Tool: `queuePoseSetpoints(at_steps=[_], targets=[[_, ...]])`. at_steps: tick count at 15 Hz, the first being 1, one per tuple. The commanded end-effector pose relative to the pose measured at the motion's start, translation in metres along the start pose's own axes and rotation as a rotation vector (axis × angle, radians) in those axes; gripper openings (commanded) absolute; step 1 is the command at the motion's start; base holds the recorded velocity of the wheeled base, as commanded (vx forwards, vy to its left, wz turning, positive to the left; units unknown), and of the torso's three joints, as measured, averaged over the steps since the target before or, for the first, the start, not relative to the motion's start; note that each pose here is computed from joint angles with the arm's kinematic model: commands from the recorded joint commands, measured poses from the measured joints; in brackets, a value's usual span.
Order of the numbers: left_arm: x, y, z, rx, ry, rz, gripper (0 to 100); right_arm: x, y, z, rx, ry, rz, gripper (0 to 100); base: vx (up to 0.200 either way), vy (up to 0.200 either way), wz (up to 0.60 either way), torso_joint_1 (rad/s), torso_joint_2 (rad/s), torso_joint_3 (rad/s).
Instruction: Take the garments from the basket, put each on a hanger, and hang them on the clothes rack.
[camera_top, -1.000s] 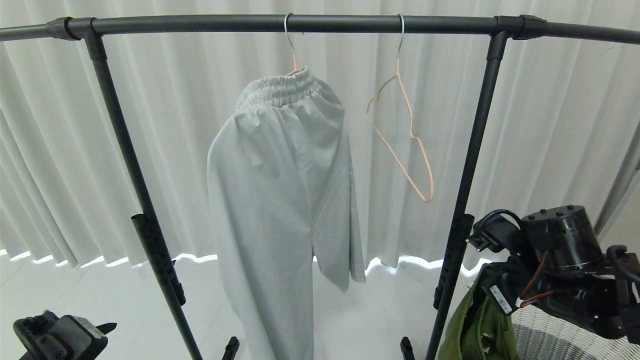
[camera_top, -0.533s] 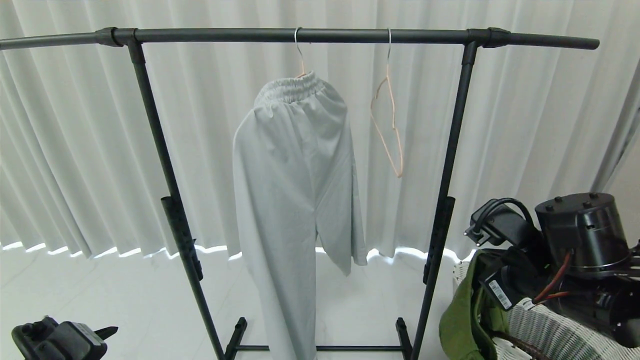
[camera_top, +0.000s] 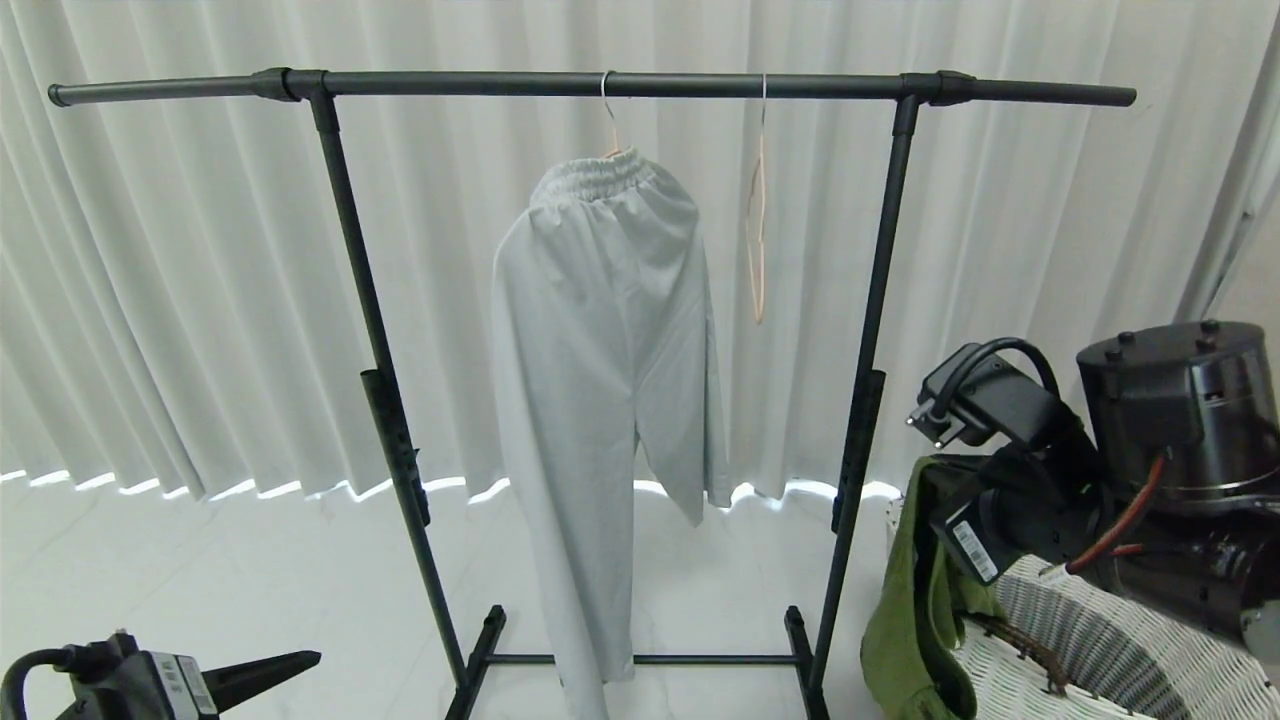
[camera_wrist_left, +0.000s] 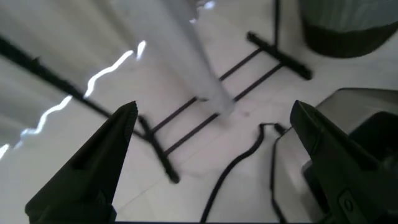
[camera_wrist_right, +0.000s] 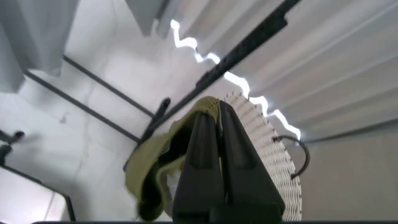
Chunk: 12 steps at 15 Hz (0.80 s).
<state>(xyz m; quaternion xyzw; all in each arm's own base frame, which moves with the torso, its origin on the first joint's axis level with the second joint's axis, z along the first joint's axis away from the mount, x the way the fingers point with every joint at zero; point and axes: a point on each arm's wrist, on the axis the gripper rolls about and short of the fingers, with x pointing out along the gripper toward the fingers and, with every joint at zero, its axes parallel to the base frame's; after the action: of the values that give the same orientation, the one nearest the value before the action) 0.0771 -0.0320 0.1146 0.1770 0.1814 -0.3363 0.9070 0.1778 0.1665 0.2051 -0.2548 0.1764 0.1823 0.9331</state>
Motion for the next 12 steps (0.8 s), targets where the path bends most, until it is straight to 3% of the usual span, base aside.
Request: queuePoseSetpoints(at_steps=[1,2,5,7,9,12], targets=[[0.007,0.0,0.021,0.012,-0.051,-0.102,100,-0.009,-0.004,0.022,0.02,-0.061,0.006,0,0.0,0.0,0.0,0.0,0.0,0.0],[0.01,-0.001,0.032,0.01,-0.076,-0.144,100,-0.013,-0.003,0.029,0.025,-0.081,0.024,0,0.0,0.0,0.0,0.0,0.0,0.0],[0.036,-0.016,0.084,-0.116,-0.107,-0.356,100,-0.026,0.007,0.045,0.067,-0.135,0.082,0,0.0,0.0,0.0,0.0,0.0,0.0],[0.061,-0.024,0.105,-0.169,-0.064,-0.424,100,-0.03,0.013,0.046,0.065,-0.149,0.109,0,0.0,0.0,0.0,0.0,0.0,0.0],[0.113,-0.035,0.13,-0.165,-0.003,-0.462,100,-0.033,0.016,0.05,0.066,-0.169,0.15,0,0.0,0.0,0.0,0.0,0.0,0.0],[0.166,-0.05,0.149,-0.187,0.038,-0.493,100,-0.031,0.017,0.05,0.064,-0.165,0.152,0,0.0,0.0,0.0,0.0,0.0,0.0]])
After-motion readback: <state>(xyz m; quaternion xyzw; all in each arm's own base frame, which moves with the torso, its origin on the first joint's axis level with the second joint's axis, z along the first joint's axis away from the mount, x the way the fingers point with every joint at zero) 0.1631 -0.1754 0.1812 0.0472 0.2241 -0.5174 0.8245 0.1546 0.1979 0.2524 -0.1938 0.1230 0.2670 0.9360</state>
